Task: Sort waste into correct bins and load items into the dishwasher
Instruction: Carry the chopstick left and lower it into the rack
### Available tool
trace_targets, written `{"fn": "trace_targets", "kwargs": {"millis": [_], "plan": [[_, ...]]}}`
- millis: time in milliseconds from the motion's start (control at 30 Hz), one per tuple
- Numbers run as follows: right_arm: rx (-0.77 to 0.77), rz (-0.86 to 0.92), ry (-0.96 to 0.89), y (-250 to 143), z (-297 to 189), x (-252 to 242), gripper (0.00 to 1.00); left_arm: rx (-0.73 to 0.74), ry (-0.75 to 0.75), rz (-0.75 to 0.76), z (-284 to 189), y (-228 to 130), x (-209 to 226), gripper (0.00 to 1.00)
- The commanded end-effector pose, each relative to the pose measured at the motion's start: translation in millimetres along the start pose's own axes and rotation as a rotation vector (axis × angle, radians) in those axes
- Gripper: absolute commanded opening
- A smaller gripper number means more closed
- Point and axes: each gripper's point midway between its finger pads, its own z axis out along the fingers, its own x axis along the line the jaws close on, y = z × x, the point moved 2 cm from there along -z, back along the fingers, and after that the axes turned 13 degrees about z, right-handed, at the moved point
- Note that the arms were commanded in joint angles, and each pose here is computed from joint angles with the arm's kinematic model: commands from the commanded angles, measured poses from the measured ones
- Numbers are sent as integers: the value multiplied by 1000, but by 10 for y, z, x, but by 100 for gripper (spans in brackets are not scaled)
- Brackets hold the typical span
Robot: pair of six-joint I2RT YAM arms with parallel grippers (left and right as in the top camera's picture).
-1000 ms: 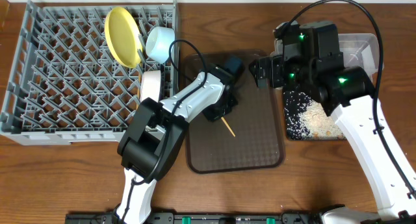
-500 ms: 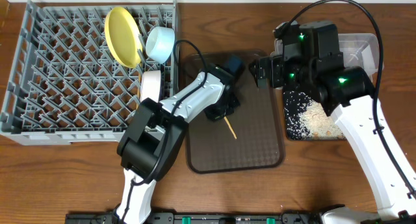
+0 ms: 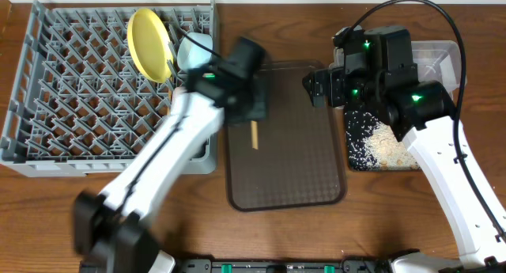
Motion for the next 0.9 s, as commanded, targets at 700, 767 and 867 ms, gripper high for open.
{"fn": "trace_targets", "kwargs": {"millis": [700,767,867], "plan": [[-3,7,5,26,-1,28,99,264,485,129,-217,-409,1880,7],[-3,7,5,26,-1,28,99,287,482,127,-158,-431,1908,7],[-3,7,5,26,-1,28,99,328,474,129,-33,-468,1940,7]]}}
